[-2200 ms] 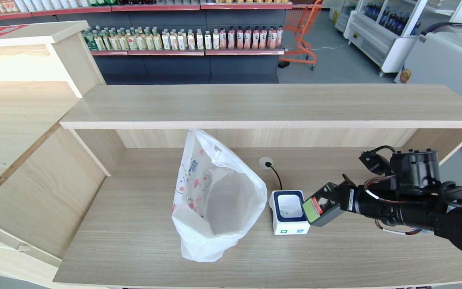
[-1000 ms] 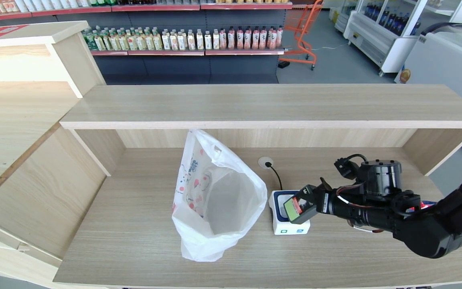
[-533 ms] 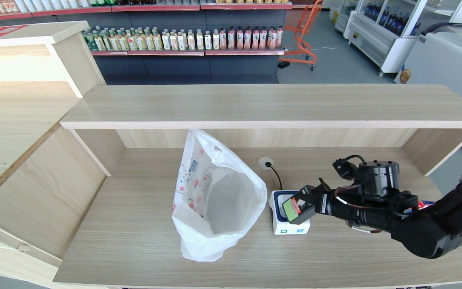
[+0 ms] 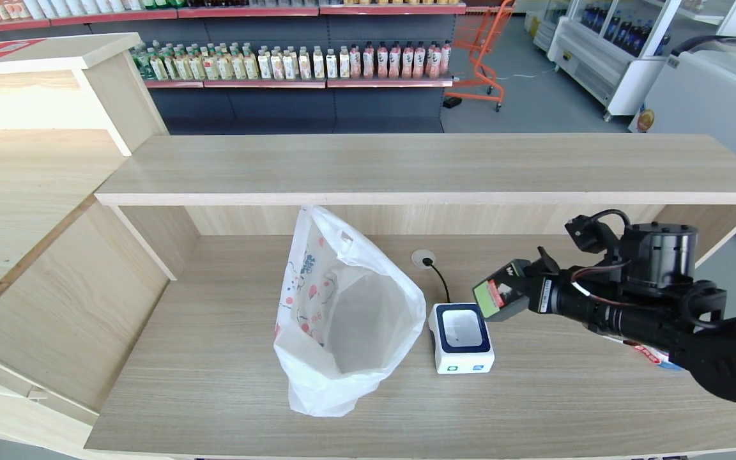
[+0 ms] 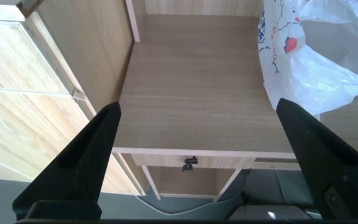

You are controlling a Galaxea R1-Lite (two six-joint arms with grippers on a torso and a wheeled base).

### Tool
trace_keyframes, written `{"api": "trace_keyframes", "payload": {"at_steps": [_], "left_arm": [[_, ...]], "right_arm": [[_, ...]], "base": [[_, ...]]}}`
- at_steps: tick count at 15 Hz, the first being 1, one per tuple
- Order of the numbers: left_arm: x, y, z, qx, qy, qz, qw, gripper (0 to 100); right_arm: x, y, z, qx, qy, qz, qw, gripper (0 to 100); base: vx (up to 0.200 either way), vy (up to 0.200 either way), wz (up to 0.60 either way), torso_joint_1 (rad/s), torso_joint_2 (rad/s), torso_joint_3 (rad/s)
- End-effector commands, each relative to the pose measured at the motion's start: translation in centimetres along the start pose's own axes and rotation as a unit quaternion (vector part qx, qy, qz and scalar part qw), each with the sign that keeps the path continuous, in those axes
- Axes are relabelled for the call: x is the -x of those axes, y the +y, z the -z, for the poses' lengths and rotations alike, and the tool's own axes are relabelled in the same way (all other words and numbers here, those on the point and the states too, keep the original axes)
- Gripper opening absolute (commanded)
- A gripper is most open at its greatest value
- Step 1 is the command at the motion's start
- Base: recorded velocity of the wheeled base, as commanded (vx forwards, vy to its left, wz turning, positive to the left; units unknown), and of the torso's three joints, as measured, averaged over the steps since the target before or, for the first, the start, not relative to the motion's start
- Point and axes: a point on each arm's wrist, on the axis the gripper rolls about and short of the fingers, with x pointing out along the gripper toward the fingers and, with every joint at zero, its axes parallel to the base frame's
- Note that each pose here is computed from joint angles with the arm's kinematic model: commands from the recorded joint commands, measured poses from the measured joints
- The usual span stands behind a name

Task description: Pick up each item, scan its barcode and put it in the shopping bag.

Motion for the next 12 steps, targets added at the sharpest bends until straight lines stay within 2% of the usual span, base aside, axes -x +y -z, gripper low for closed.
{"api": "trace_keyframes", "payload": {"at_steps": [1,3,6,11,12], "left_arm": [[0.0,0.0,0.0,0.0,0.0,-0.001,1.0,100],[0.0,0.0,0.0,-0.001,0.0,0.0,1.0,100],[0.0,0.0,0.0,0.002,0.0,0.0,1.0,100],[0.0,0.0,0.0,0.0,0.0,-0.001,1.0,100],[0.0,0.0,0.0,0.0,0.0,0.0,1.0,100]], "right_arm": [[4.0,0.9,-1.7,0.059,-0.058,0.034,0.996,0],[6.1,1.5,-1.8,0.105,-0.087,0.035,0.99,0],[8.4,1.6,-1.0,0.113,-0.089,0.036,0.989,0],[8.8,0.5,-1.0,0.102,-0.09,0.061,0.989,0],[8.8,0.5,-1.0,0.102,-0.09,0.061,0.989,0]], "base": [[0.0,0.0,0.0,0.0,0.0,0.0],[0.0,0.0,0.0,0.0,0.0,0.0],[0.0,0.0,0.0,0.0,0.0,0.0],[-0.2,0.0,0.0,0.004,0.01,0.003],[0.0,0.0,0.0,0.0,0.0,0.0]]}}
